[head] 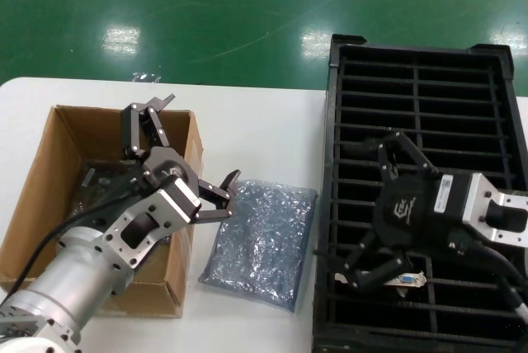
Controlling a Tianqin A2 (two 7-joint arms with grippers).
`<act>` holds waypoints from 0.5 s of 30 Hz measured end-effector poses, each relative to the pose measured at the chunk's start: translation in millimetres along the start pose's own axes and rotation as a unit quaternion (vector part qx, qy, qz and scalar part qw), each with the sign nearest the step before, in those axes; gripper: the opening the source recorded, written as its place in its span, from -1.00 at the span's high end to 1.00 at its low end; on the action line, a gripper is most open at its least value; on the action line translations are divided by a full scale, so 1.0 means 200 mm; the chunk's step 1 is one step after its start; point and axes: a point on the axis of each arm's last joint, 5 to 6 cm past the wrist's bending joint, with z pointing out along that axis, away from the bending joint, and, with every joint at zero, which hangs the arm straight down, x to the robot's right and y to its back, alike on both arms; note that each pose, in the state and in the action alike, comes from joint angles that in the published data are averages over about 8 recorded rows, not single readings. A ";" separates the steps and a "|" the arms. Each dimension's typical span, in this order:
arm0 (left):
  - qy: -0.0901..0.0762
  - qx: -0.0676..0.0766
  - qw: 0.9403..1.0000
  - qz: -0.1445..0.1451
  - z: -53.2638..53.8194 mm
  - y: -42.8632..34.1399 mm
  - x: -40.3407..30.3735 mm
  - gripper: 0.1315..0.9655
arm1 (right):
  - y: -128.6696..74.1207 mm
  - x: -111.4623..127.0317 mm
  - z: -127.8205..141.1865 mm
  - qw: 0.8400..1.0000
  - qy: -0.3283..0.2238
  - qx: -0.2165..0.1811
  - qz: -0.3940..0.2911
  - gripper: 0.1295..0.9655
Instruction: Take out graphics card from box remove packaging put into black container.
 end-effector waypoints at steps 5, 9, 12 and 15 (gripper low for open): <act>-0.004 0.013 0.999 -0.039 0.00 0.038 0.034 -1.00 | 0.05 -0.04 0.03 0.998 0.036 0.035 0.030 -1.00; -0.009 0.020 0.997 -0.070 -0.01 0.069 0.060 -1.00 | 0.09 -0.07 0.05 0.994 0.068 0.057 0.056 -1.00; -0.014 0.024 0.995 -0.095 -0.01 0.094 0.080 -1.00 | 0.13 -0.09 0.07 0.990 0.094 0.071 0.076 -1.00; -0.020 0.026 0.992 -0.119 -0.02 0.120 0.100 -1.00 | 0.16 -0.12 0.08 0.984 0.121 0.083 0.098 -1.00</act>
